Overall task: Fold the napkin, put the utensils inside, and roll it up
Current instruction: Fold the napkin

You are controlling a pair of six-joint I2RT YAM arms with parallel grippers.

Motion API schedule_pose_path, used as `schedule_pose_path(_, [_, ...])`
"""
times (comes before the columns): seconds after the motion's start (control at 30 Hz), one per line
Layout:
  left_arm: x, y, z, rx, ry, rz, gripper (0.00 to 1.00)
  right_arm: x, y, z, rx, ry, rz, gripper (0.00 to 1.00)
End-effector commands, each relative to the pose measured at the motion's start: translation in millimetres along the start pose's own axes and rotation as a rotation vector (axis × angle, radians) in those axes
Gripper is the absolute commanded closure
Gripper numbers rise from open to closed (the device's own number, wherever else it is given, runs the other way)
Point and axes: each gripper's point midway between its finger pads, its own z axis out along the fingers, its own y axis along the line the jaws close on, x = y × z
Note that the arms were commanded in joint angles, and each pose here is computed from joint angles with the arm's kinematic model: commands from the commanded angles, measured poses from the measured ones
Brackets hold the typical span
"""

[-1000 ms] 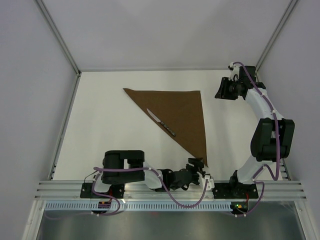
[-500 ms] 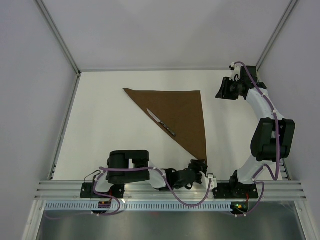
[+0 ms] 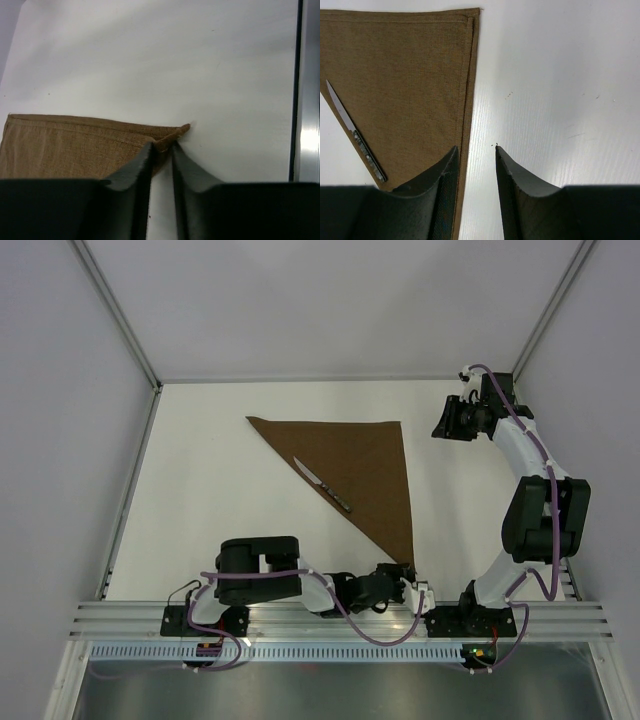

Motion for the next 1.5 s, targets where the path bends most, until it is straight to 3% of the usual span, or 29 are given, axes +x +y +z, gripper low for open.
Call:
schedule_pose_path(0.0, [-10, -1, 8, 0.018, -0.022, -0.042, 0.83, -6, 2, -4, -0.01, -0.025, 0.014, 0.59])
schedule_pose_path(0.07, [-14, 0, 10, 0.02, -0.023, -0.04, 0.87, -6, 2, -4, -0.01, -0.023, 0.014, 0.59])
schedule_pose_path(0.13, [-19, 5, 12, 0.007, -0.03, -0.05, 0.98, -6, 2, -3, -0.009, -0.022, 0.015, 0.6])
schedule_pose_path(0.43, [-47, 48, 13, -0.051, -0.011, -0.193, 0.98, -6, 0, -2, -0.007, -0.02, 0.014, 0.6])
schedule_pose_path(0.6, [-62, 78, 9, -0.012, -0.013, -0.372, 0.98, -6, 1, -3, -0.007, -0.02, 0.014, 0.61])
schedule_pose_path(0.83, [-53, 125, -8, -0.009, -0.041, -0.648, 0.98, -6, 1, -4, -0.009, -0.02, 0.012, 0.61])
schedule_pose_path(1.17, [33, 213, -41, -0.192, -0.017, -1.127, 0.98, -5, 3, -5, -0.016, -0.016, 0.008, 0.61])
schedule_pose_path(1.47, [121, 262, -71, -0.31, 0.019, -1.411, 0.98, -5, 5, -4, -0.024, -0.013, 0.007, 0.62])
